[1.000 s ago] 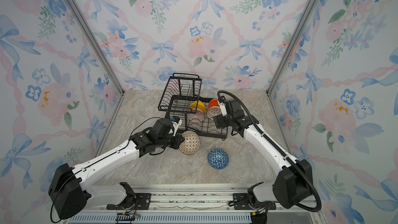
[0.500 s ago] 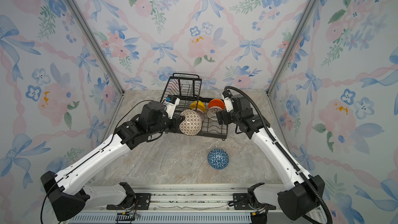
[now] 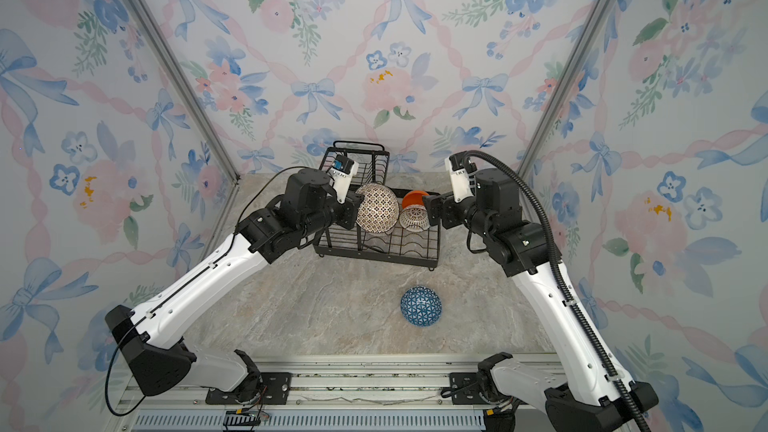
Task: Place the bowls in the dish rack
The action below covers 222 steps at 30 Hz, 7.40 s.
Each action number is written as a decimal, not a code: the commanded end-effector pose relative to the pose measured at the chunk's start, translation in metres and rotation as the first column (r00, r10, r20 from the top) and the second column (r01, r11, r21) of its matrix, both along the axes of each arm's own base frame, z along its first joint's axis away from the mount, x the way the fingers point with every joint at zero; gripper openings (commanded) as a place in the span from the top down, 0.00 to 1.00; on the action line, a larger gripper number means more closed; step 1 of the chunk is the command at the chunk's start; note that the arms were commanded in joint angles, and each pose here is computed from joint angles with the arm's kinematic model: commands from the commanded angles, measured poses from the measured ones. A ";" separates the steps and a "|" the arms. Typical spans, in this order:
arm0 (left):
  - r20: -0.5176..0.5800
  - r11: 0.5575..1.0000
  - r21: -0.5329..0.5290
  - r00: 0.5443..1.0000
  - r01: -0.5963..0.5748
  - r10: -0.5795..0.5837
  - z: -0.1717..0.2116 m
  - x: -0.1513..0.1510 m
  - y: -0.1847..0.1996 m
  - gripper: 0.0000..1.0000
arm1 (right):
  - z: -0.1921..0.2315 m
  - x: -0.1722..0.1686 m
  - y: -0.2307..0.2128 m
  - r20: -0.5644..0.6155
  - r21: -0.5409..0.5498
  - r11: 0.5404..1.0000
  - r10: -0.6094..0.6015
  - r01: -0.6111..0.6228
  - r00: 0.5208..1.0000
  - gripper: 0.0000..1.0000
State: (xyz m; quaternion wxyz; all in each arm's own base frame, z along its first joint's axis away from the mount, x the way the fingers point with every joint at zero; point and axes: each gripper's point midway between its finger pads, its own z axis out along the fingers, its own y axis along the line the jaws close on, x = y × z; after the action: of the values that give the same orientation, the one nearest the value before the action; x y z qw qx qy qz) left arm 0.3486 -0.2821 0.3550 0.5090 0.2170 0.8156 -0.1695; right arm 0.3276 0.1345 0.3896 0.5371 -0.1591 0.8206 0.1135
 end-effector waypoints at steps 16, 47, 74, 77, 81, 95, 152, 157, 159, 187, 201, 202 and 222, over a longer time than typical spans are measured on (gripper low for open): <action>0.068 0.999 -0.027 0.997 -0.024 0.025 0.023 0.043 -0.010 1.00 | 0.028 -0.002 0.053 0.029 0.122 0.984 0.124 -0.127 0.992 0.03; 0.055 0.999 -0.043 0.998 0.010 -0.008 0.021 0.052 -0.023 1.00 | -0.034 0.037 0.081 -0.128 0.096 0.993 0.084 -0.071 0.988 0.31; 0.100 0.991 -0.073 0.989 0.115 -0.108 0.033 0.025 -0.045 1.00 | -0.048 0.044 0.074 -0.165 0.100 0.995 0.038 -0.022 0.985 1.00; 0.093 0.989 -0.072 0.988 0.131 -0.124 0.030 0.020 -0.046 1.00 | -0.048 0.044 0.070 -0.163 0.096 0.995 0.029 -0.014 0.986 1.00; 0.097 0.985 -0.073 0.984 0.158 -0.151 0.033 0.013 -0.046 0.95 | -0.048 0.043 0.061 -0.156 0.085 0.996 0.012 0.002 0.988 1.00; 0.104 0.991 -0.106 0.992 0.085 -0.074 0.047 -0.001 0.010 0.02 | -0.063 0.036 0.022 -0.072 -0.076 0.996 -0.042 0.037 0.997 1.00; -0.164 0.985 -0.117 0.980 -0.129 0.109 -0.065 -0.033 0.115 0.02 | -0.193 0.094 0.090 0.250 -0.887 0.454 0.314 0.087 0.916 1.00; -0.165 0.985 -0.117 0.981 -0.125 0.105 -0.065 -0.034 0.115 0.02 | -0.202 0.103 0.096 0.221 -0.879 0.473 0.287 0.062 0.932 1.00; -0.164 0.985 -0.118 0.981 -0.124 0.104 -0.065 -0.034 0.115 0.02 | -0.206 0.106 0.097 0.209 -0.875 0.480 0.274 0.055 0.939 1.00; -0.205 0.986 -0.110 0.973 -0.128 0.104 -0.080 -0.037 0.115 0.02 | -0.220 0.134 0.121 0.273 -0.834 0.540 0.222 0.115 0.936 1.00; -0.215 0.987 -0.104 0.971 -0.126 0.102 -0.085 -0.038 0.115 0.02 | -0.224 0.143 0.132 0.290 -0.815 0.566 0.219 0.121 0.932 1.00; -0.213 0.986 -0.106 0.972 -0.126 0.102 -0.084 -0.037 0.115 0.02 | -0.224 0.144 0.134 0.295 -0.813 0.569 0.219 0.124 0.930 1.00; -0.222 0.985 -0.111 0.970 -0.128 0.101 -0.086 -0.039 0.115 0.02 | -0.229 0.132 0.148 0.319 -0.731 0.676 0.221 0.091 0.922 1.00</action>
State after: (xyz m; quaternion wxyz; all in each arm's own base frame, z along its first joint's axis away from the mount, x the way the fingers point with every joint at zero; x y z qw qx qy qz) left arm 0.3125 -0.1691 0.2763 0.4513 0.1261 0.8586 -0.2080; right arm 0.4606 0.2678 0.1382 0.5221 -0.4466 0.6763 -0.2655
